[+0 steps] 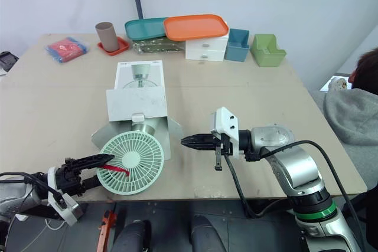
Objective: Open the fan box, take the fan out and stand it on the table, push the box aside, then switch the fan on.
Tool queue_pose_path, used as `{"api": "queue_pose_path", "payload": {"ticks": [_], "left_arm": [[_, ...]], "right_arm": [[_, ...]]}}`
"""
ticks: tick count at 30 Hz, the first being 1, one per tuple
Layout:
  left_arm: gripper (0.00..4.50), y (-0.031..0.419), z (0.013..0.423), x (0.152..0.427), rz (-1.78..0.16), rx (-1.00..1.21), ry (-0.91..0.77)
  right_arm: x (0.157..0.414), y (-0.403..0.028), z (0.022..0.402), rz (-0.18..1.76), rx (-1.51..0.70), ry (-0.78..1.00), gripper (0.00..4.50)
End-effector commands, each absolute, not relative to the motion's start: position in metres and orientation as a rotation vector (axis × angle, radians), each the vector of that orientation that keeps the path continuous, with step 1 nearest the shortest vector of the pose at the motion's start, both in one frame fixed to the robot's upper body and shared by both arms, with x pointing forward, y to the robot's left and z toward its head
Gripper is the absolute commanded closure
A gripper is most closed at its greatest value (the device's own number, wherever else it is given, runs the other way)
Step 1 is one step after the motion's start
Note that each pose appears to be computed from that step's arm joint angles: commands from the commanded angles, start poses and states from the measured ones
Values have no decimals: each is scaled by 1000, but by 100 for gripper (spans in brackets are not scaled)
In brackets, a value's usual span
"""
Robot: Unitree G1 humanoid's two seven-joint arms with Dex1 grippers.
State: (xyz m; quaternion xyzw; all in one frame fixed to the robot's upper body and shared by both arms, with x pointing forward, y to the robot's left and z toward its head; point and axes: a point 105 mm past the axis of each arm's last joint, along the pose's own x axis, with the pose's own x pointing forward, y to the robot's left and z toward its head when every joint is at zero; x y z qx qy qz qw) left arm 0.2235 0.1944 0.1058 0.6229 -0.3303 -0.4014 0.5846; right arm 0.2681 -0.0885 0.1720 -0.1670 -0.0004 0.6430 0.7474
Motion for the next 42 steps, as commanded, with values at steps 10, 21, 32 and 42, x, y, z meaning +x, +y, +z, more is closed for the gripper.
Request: {"api": "queue_pose_path", "payload": {"ticks": [10,21,32,42], "left_arm": [[229,192,102,221,-936,1497,-805],[253,187,116,214,-872,1491,-903],[253,191,144,165,-743,1406,-825],[253,184,162,150,-648,1117,-596]], "right_arm": [[263,-81,179,1421,-385,-54,450],[263,-77,177,1431,-387,-59,450],[284,-72,188,1404,-390,-105,450],[287,-62,186,1471,-387,-114,450]]}}
